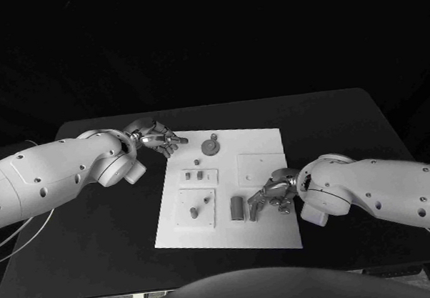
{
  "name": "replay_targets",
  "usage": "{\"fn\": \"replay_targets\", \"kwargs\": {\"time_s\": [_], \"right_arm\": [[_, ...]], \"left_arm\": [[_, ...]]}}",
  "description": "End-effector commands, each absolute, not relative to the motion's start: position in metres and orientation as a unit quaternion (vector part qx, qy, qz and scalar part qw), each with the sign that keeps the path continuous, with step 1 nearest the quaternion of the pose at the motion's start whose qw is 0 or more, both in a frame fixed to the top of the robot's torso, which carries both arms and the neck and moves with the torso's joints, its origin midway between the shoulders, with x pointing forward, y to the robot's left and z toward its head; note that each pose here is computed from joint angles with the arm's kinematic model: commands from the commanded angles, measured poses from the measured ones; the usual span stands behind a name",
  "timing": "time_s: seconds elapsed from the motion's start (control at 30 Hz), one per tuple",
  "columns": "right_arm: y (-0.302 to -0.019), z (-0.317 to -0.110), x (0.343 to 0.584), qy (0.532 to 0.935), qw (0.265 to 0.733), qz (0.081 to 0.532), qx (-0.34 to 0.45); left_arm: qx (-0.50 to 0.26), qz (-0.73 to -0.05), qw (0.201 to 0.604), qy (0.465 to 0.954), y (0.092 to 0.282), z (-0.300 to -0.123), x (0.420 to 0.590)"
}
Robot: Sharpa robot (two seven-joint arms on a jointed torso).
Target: Assemble the parts on the task board
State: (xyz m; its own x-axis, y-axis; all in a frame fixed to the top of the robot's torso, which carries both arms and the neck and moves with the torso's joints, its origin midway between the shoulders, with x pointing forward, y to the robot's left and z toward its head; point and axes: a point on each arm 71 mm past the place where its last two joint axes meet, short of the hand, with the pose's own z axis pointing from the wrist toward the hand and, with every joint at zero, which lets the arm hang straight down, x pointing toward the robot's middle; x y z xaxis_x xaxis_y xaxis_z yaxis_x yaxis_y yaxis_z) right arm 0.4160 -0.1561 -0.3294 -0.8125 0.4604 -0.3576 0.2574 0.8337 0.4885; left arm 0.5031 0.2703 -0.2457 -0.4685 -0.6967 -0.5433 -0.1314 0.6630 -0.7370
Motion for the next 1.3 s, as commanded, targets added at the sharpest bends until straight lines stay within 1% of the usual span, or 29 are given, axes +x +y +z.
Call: {"fn": "replay_targets", "kwargs": {"time_s": [0.03,0.4,0.83,1.07,1.17,1.3], "right_arm": [[-0.154,-0.329,0.416,0.926,0.242,0.220,0.186],[-0.151,-0.327,0.417,0.925,0.248,0.224,0.183],[-0.154,-0.327,0.419,0.924,0.255,0.220,0.182],[-0.158,-0.323,0.421,0.917,0.288,0.230,0.152],[-0.158,-0.320,0.421,0.913,0.313,0.234,0.115],[-0.155,-0.318,0.418,0.913,0.320,0.237,0.086]], "left_arm": [[-0.256,-0.322,0.442,0.797,0.268,-0.245,0.503],[-0.256,-0.321,0.442,0.797,0.268,-0.245,0.503],[-0.256,-0.321,0.443,0.797,0.269,-0.245,0.503],[-0.256,-0.321,0.442,0.797,0.269,-0.245,0.503],[-0.256,-0.320,0.443,0.797,0.269,-0.245,0.503],[-0.257,-0.320,0.445,0.796,0.270,-0.245,0.503]]}}
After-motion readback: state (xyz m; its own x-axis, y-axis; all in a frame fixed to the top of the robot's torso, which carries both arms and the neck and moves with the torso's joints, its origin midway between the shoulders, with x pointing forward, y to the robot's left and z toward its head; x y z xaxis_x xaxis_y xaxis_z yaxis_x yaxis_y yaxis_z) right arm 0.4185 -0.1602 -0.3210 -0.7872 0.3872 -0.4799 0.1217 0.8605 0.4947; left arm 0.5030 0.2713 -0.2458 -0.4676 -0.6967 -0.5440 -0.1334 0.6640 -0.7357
